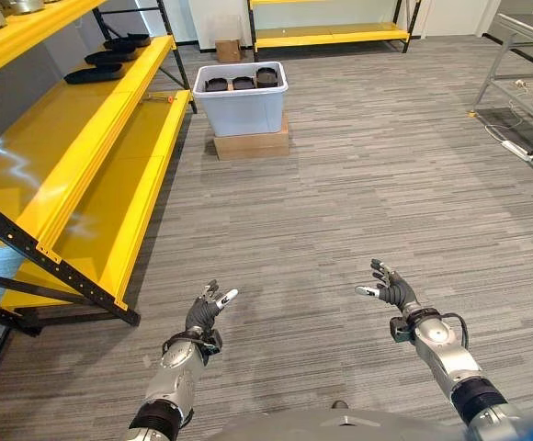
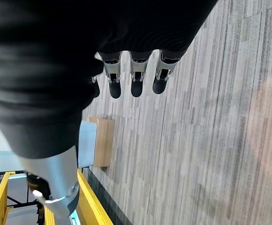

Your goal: Move parts from the plastic box to the shelf.

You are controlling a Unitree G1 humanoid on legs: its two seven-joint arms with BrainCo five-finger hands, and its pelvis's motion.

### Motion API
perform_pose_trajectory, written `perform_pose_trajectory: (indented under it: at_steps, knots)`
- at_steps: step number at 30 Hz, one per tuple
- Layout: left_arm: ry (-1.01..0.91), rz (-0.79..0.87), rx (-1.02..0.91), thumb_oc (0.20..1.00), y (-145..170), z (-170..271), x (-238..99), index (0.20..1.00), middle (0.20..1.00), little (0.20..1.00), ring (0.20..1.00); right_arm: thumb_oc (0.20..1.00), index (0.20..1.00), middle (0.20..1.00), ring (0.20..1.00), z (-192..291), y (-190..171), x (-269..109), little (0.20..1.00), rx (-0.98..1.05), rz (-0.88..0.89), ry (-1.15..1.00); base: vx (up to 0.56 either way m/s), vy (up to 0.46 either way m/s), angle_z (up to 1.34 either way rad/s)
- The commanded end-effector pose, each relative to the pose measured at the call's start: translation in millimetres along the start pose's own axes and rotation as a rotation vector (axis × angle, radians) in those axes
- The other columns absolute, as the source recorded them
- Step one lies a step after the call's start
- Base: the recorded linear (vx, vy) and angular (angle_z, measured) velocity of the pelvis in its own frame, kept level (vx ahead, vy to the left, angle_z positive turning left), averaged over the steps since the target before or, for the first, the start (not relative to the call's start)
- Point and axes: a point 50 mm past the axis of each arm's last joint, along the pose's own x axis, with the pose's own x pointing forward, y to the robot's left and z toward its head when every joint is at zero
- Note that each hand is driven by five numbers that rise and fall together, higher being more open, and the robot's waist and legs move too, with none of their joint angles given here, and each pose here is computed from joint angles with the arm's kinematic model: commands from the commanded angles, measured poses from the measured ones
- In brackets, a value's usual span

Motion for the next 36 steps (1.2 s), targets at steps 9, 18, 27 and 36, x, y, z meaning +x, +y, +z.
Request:
perform_pose_trajectory:
  at_steps: [9,18,27,36]
  knots:
    - [-0.033,-0.050,-0.020,1.000,-5.3,15.4,7.8,1.000,1.000,1.000,1.000,1.000,1.000,1.000,1.000,34.9,6.8,10.8,1.000,-0.075,0.027,-0.131,0.00,0.018,0.01]
    - [-0.056,-0.058,-0.003,1.000,-0.7,22.3,6.5,1.000,1.000,1.000,1.000,1.000,1.000,1.000,1.000,32.8,4.7,7.9,1.000,0.050,0.026,-0.139,0.00,0.016,0.03]
    - [-0.058,-0.064,0.004,1.000,-0.6,23.0,6.9,1.000,1.000,1.000,1.000,1.000,1.000,1.000,1.000,27.1,3.7,7.4,1.000,0.056,0.027,-0.113,0.00,0.037,0.03]
    - [-0.090,-0.068,0.029,1.000,2.9,32.4,6.5,1.000,1.000,1.000,1.000,1.000,1.000,1.000,1.000,31.2,3.3,3.8,1.000,0.065,0.045,-0.147,0.02,0.066,0.02]
